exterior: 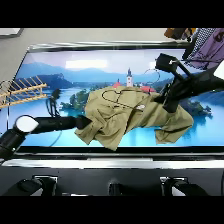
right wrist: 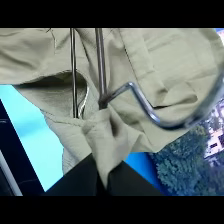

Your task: Fold the clothes and pants, and hang the long-sleeved shirts on hangers.

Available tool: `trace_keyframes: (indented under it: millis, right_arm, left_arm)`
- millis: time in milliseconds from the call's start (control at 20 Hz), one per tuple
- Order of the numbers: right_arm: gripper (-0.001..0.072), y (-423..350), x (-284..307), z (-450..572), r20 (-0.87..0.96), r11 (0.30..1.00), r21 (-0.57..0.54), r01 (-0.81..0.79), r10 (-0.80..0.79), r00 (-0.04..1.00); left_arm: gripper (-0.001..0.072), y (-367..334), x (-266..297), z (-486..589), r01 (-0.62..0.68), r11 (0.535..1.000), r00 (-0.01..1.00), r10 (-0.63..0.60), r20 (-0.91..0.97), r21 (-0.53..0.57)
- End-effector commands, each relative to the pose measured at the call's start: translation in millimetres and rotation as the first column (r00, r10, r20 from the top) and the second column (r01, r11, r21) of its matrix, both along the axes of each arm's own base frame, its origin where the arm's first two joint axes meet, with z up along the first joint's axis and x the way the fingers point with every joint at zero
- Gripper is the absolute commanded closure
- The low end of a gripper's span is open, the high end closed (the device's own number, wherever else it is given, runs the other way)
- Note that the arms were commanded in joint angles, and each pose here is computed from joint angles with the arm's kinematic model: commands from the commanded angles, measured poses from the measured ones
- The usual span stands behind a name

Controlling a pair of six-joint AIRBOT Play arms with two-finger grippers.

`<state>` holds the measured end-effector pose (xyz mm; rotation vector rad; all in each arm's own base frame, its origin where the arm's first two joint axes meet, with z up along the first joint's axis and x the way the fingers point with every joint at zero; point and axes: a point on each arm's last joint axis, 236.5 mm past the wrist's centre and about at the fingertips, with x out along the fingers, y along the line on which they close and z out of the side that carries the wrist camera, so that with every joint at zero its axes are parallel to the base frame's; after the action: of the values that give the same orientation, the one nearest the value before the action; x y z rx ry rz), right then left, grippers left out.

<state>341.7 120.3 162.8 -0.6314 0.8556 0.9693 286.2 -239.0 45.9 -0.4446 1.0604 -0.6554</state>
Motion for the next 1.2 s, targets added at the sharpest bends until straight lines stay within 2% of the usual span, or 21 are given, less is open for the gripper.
trace_keyframes:
  millis: [0,100,200,300,500,700,1050,1100,1150]
  right_arm:
    - [0.0693,-1,-3,0,-0.053,0.996,0.022,0.087,-0.085,0.995]
    - [0.0693,-1,-3,0,-0.059,0.995,0.025,0.096,-0.094,0.994]
    - [0.0693,-1,-3,0,-0.058,0.995,0.025,0.096,-0.094,0.994]
    - [0.0693,-1,-3,0,-0.058,0.995,0.025,0.096,-0.095,0.994]
    - [0.0692,-1,-3,0,-0.062,0.994,0.027,0.103,-0.101,0.993]
    - [0.0692,-1,-1,1,-0.055,0.994,0.029,0.105,-0.104,0.993]
    - [0.0692,-1,0,1,-0.050,0.994,0.031,0.108,-0.106,0.993]
    - [0.0692,-1,0,1,-0.049,0.994,0.031,0.108,-0.107,0.993]
    - [0.0692,-1,0,1,-0.049,0.994,0.031,0.108,-0.106,0.993]
  left_arm:
    - [0.0104,-37,-28,-11,0.083,0.985,0.993,-0.095,0.075,0.154]
    - [0.0104,-61,-38,-9,0.088,0.961,0.978,-0.134,0.162,0.261]
    - [0.0104,-74,-42,-16,0.059,0.928,0.975,-0.132,0.177,0.368]
    - [0.0104,-95,-45,-26,0.095,0.892,0.971,-0.182,0.158,0.442]
    - [0.0103,-142,-43,-48,0.149,0.868,0.964,-0.235,0.126,0.474]
    - [0.0103,-158,-39,-73,0.168,0.846,0.964,-0.248,0.096,0.506]
    - [0.0107,-168,-35,-90,0.174,0.848,0.963,-0.253,0.093,0.500]
    - [0.0127,-168,-35,-93,0.175,0.847,0.963,-0.253,0.091,0.502]
    - [0.0357,-167,-33,-97,0.173,0.844,0.965,-0.249,0.085,0.507]
